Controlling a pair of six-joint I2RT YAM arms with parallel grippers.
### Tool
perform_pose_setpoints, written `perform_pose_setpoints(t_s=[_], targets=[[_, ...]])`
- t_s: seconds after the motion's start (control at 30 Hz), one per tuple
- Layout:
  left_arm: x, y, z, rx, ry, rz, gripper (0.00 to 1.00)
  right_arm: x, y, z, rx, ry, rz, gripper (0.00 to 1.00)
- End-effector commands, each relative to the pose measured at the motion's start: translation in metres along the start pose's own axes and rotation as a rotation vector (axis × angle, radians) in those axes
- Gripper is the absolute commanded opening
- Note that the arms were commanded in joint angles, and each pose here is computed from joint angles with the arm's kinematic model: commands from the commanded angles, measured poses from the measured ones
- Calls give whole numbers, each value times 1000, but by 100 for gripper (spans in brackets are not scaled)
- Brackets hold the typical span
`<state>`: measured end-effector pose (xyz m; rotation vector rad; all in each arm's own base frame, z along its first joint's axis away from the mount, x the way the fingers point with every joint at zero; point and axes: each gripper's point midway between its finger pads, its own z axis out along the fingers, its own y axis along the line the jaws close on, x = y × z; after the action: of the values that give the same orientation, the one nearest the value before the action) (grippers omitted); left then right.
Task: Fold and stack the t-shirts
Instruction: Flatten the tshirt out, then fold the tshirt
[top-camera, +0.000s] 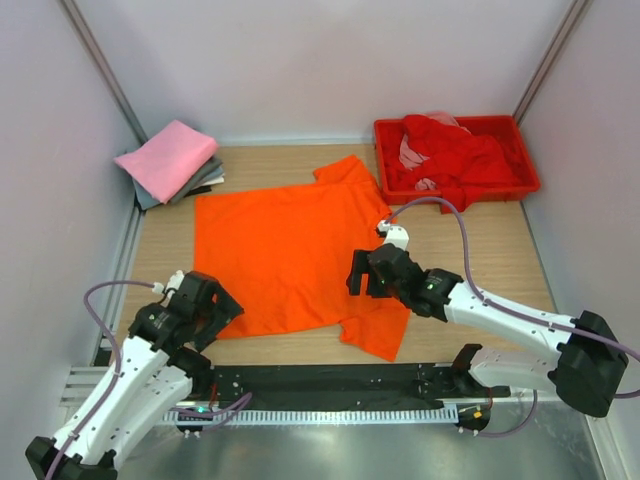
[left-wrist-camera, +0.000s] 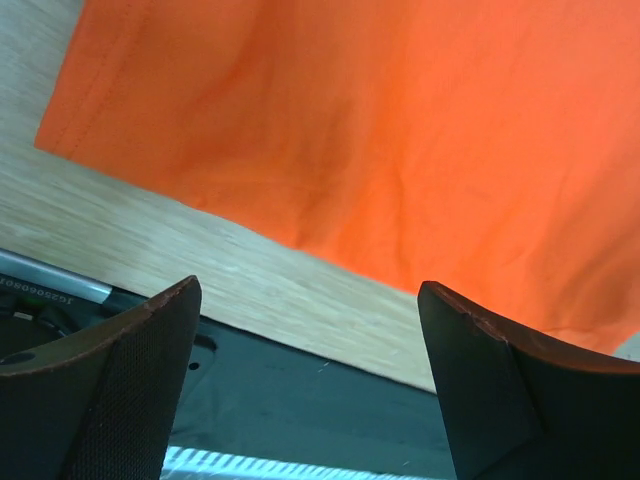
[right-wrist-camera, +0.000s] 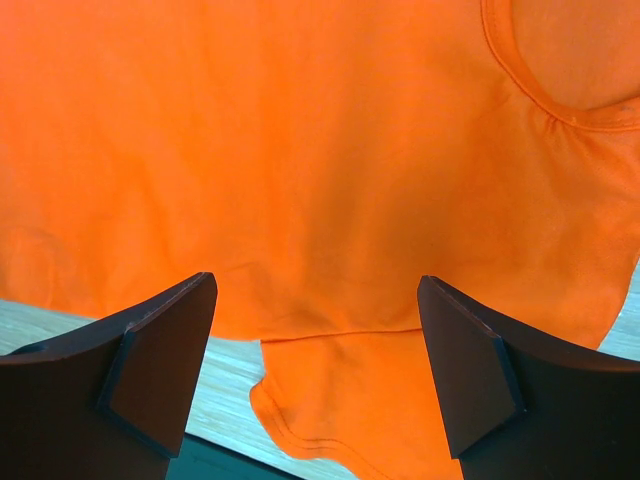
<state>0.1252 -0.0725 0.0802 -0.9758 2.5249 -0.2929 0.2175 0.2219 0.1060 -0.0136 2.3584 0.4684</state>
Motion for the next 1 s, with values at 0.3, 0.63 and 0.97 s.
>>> perform_pose_setpoints(t_s=[0.3, 0.63, 0.97], targets=[[-15, 29, 29, -249, -111, -171, 85, -21, 11, -4, -40, -83, -7, 88], [-18, 54, 44, -402, -131, -146, 69, -21, 2, -10, -20, -100, -18, 89], [-23, 54, 56, -424, -160, -131, 44, -17, -15, -19, 29, -108, 0, 91]])
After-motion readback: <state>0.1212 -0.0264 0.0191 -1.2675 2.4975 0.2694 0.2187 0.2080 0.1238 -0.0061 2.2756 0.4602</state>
